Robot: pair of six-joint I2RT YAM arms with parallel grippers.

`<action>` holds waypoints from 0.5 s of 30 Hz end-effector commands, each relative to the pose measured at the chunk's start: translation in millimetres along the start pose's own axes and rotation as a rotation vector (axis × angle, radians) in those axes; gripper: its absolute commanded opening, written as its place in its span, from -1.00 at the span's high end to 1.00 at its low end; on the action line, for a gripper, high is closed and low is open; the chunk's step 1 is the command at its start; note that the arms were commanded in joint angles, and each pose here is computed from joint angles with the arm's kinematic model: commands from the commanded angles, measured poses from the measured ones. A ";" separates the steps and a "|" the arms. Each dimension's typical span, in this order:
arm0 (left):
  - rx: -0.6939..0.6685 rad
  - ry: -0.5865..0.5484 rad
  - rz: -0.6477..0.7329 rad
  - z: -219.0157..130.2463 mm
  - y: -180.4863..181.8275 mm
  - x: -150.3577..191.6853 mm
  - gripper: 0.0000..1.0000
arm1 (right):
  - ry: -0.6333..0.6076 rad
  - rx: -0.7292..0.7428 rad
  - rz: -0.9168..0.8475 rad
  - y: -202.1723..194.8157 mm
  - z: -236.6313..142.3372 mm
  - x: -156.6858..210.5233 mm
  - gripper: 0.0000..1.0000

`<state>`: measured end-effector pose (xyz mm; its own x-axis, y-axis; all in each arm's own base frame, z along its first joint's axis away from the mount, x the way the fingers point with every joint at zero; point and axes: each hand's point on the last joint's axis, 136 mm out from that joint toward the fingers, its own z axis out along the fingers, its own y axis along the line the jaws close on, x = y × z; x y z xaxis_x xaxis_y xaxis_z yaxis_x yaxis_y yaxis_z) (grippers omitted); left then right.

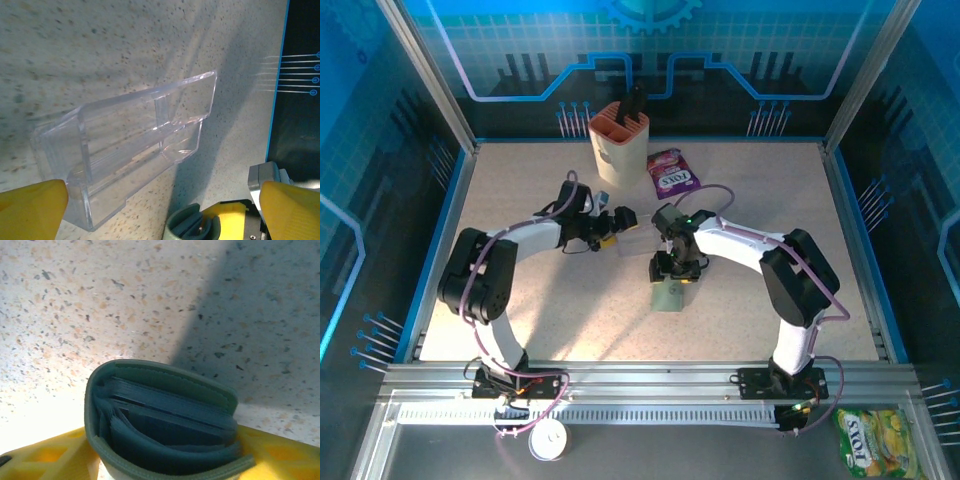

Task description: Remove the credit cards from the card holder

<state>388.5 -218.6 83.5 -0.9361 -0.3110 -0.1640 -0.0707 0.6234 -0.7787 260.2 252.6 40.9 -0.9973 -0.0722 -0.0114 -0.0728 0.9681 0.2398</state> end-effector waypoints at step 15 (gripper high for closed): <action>0.079 0.009 0.028 38.0 -45.8 -31.4 -0.98 | 0.087 -0.053 -0.081 42.1 13.5 29.0 -0.33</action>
<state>436.3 -251.1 100.3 -0.9287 -0.3135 -0.1981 -0.0258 0.5876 -0.8088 234.1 285.8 34.7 -0.9850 -0.1691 0.0341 -0.1533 0.9489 0.2759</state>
